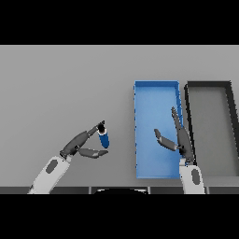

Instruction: Pick up the blue pipe and place it into the blue bin.

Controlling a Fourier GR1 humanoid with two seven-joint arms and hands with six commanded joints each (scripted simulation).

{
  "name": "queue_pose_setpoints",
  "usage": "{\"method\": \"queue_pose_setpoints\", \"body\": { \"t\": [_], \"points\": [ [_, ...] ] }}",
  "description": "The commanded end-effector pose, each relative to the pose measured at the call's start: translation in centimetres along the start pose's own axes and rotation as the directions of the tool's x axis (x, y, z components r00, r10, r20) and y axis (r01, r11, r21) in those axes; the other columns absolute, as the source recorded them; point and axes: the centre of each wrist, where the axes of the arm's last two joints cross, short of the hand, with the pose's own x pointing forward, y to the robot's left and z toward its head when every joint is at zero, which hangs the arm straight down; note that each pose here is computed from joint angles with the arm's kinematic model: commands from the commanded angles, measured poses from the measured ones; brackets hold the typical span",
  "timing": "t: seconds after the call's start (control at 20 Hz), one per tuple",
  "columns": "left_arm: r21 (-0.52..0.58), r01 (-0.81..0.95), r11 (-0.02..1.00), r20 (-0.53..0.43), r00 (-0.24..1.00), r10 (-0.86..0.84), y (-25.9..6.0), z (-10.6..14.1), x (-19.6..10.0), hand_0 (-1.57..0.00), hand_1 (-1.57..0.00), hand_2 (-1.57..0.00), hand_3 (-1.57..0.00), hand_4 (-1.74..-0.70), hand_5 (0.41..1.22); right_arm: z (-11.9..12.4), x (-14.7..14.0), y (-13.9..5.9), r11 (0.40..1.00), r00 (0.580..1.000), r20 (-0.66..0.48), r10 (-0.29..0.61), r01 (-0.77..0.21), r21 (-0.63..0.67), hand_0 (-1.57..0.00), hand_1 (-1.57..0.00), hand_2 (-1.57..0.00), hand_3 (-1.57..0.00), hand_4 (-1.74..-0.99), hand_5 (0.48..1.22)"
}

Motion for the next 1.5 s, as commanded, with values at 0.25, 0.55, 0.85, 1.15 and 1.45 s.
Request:
{"method": "queue_pose_setpoints", "body": {
  "t": [0.25, 0.55, 0.85, 1.15, 1.45],
  "points": [
    [-0.005, 0.043, 0.999, -0.017, 0.999, -0.043, -1.3, -2.3, -0.9, 0.00, 0.00, 0.00, 0.00, -1.06, 0.425, 0.2, 0.1, -0.7, 1.000, 1.000, 0.015, 0.001, -0.001, -0.006, 0.00, 0.00, 0.00, 0.00, -1.222, 0.642],
    [-0.008, -0.047, 0.999, 0.040, 0.998, 0.047, -2.7, -4.3, -0.6, 0.00, 0.00, -0.05, -0.04, -1.14, 0.502, 0.5, 0.0, -0.2, 1.000, 1.000, 0.022, 0.015, -0.014, -0.012, 0.00, 0.00, 0.00, 0.00, -1.210, 0.653],
    [0.001, -0.174, 0.985, 0.068, 0.983, 0.173, -4.0, -4.8, -1.0, -0.80, -0.92, -1.01, -1.03, -1.50, 0.972, 0.6, -0.1, -0.5, 1.000, 1.000, 0.027, 0.003, -0.003, -0.015, 0.00, 0.00, 0.00, 0.00, -1.224, 0.658],
    [0.006, -0.125, 0.992, 0.143, 0.982, 0.123, -5.0, -5.0, 0.1, -1.37, -1.40, -1.42, -1.42, -1.50, 1.156, 0.0, -0.1, -0.1, 1.000, 1.000, 0.003, -0.017, 0.017, 0.000, 0.00, 0.00, 0.00, 0.00, -1.221, 0.638],
    [0.021, -0.132, 0.991, 0.280, 0.952, 0.121, -4.6, -5.6, 2.8, -1.52, -1.53, -1.53, -1.53, -1.47, 1.204, -0.2, -0.2, -0.5, 1.000, 1.000, 0.001, -0.014, 0.014, -0.012, 0.00, 0.00, 0.00, 0.00, -1.226, 0.636]
  ]
}}
